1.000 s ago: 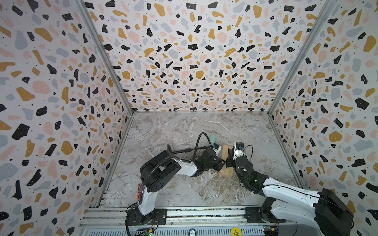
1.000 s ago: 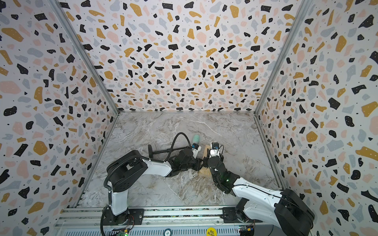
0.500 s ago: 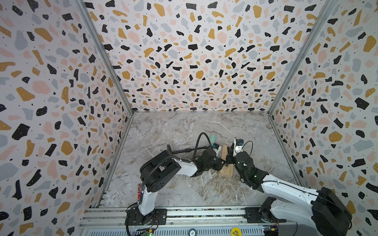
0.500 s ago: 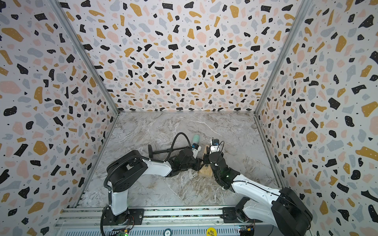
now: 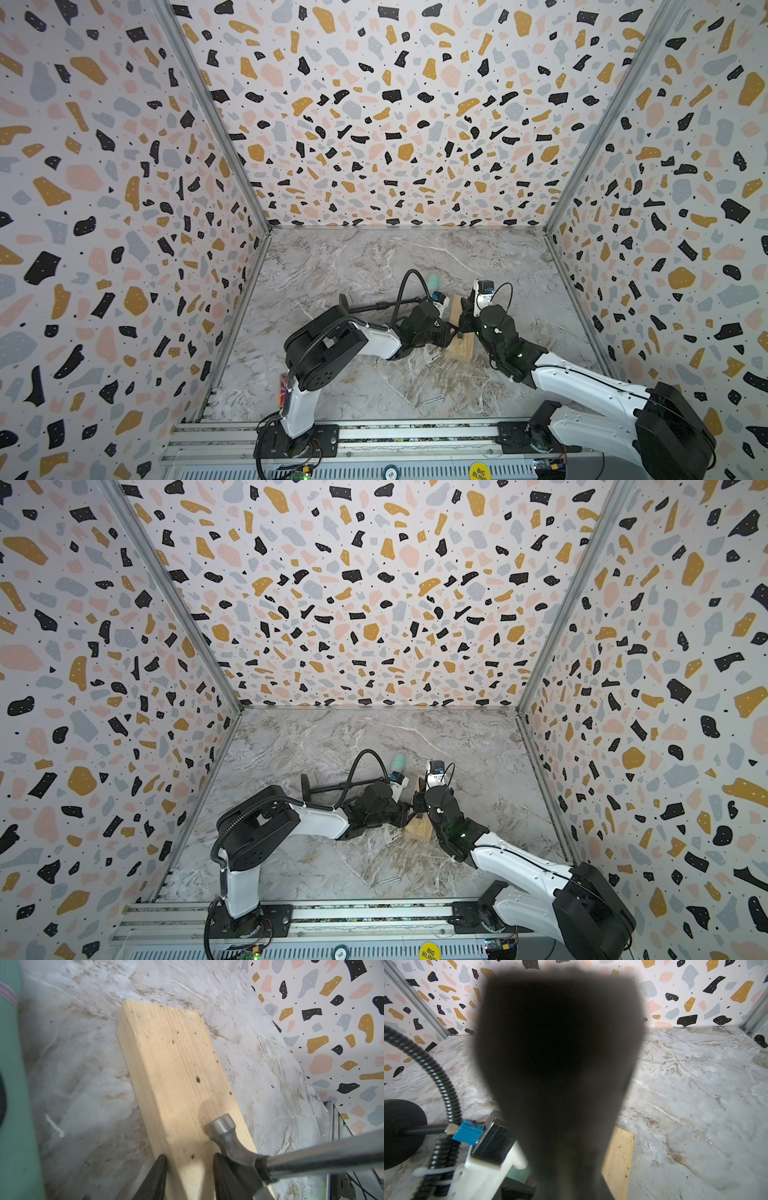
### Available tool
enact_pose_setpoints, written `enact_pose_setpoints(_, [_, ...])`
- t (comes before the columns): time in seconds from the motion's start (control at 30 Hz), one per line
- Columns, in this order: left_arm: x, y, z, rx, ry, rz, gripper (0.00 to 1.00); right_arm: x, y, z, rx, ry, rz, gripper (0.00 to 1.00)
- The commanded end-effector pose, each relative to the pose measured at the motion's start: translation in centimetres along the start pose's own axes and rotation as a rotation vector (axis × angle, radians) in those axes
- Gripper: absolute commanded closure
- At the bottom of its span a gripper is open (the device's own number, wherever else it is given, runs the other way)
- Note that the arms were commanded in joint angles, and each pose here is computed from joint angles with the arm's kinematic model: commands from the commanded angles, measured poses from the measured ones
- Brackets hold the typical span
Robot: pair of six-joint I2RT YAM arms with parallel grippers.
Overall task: Use a claw hammer to pull out a nail
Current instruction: Remove the nail from the mounting plate.
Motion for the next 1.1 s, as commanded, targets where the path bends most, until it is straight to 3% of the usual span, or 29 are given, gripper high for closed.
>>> enact_pose_setpoints(0.0, [-0.9,-3.3,2.1,0.000,0.078,0.122,0.61,0.5,-2.4,-0.2,0.054,0.014,0.102,1.00])
enact_pose_setpoints(1.07, [-0.9,-3.7,2.4,0.007,0.086,0.128,0.61,1.0,-1.7,0.8,0.026,0.053,0.193,1.00])
Point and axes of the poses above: each gripper's point midway between its finger pads, its own x axis back along the fingers, its own z axis along the line the jaws close on, y = z × x, the point moved 3 cm from there along x, back along the fingers, and after that the axes turned 5 degrees about x, right-handed, at the moved point
